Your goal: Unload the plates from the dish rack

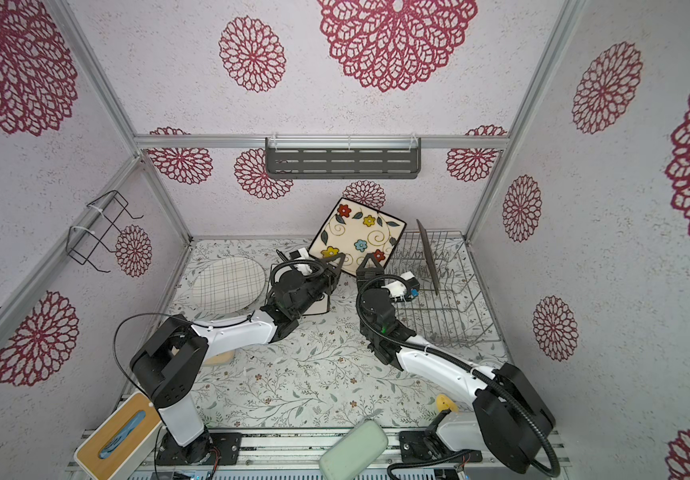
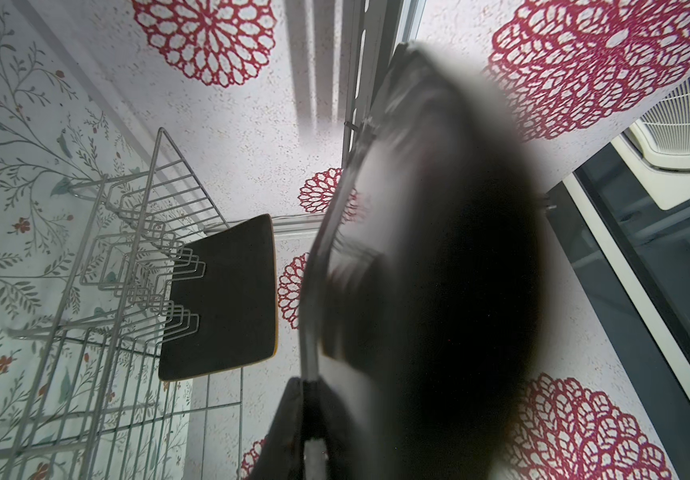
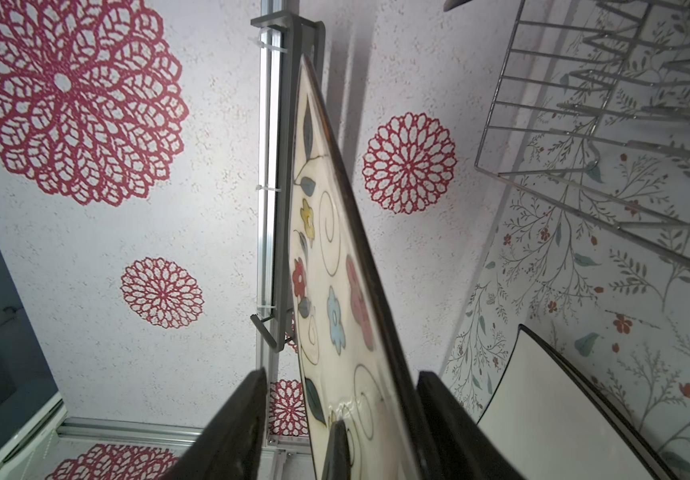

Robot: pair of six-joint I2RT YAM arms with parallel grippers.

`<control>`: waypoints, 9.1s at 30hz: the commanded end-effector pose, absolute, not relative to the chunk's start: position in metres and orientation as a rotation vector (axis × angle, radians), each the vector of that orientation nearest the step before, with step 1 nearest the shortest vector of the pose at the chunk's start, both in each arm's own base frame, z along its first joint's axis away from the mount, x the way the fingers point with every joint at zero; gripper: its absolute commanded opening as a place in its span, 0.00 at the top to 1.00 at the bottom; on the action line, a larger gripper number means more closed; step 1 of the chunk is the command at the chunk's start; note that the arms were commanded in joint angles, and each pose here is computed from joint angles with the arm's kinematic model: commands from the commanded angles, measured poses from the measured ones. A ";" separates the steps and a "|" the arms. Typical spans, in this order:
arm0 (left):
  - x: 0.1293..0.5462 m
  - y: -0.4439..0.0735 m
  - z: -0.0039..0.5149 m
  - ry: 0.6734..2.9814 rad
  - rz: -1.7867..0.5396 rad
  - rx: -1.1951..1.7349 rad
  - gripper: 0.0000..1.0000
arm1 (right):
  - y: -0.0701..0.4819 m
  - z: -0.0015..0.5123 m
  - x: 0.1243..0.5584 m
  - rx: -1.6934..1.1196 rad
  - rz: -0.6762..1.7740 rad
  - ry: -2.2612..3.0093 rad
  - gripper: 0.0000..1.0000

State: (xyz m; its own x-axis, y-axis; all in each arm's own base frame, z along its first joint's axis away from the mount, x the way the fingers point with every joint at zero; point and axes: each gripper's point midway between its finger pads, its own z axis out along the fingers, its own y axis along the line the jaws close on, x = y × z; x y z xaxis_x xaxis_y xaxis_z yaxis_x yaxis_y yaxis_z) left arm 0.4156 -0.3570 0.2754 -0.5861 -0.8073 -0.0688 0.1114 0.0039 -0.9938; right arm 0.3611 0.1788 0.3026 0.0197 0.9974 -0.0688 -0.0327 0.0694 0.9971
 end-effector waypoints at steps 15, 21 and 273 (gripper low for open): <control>0.413 -0.295 0.339 1.342 -1.619 -0.705 1.00 | 0.113 0.330 0.335 1.235 1.175 1.023 0.27; 0.410 -0.276 0.341 1.300 -1.567 -0.739 1.00 | 0.103 0.326 0.335 1.208 1.154 1.090 0.26; 0.420 -0.210 0.102 1.831 -0.702 -1.575 0.03 | 0.170 0.291 0.332 0.431 0.947 1.847 0.10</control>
State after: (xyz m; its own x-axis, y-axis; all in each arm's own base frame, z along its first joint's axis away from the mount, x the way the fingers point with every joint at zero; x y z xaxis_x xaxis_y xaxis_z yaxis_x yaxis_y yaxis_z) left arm 0.4083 -0.2096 0.0930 -0.1095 -0.9877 -0.1118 -0.6787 0.1565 -0.7175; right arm 0.3301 0.1728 0.2768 -0.4914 0.6255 -0.6060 -0.1025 0.6495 0.7534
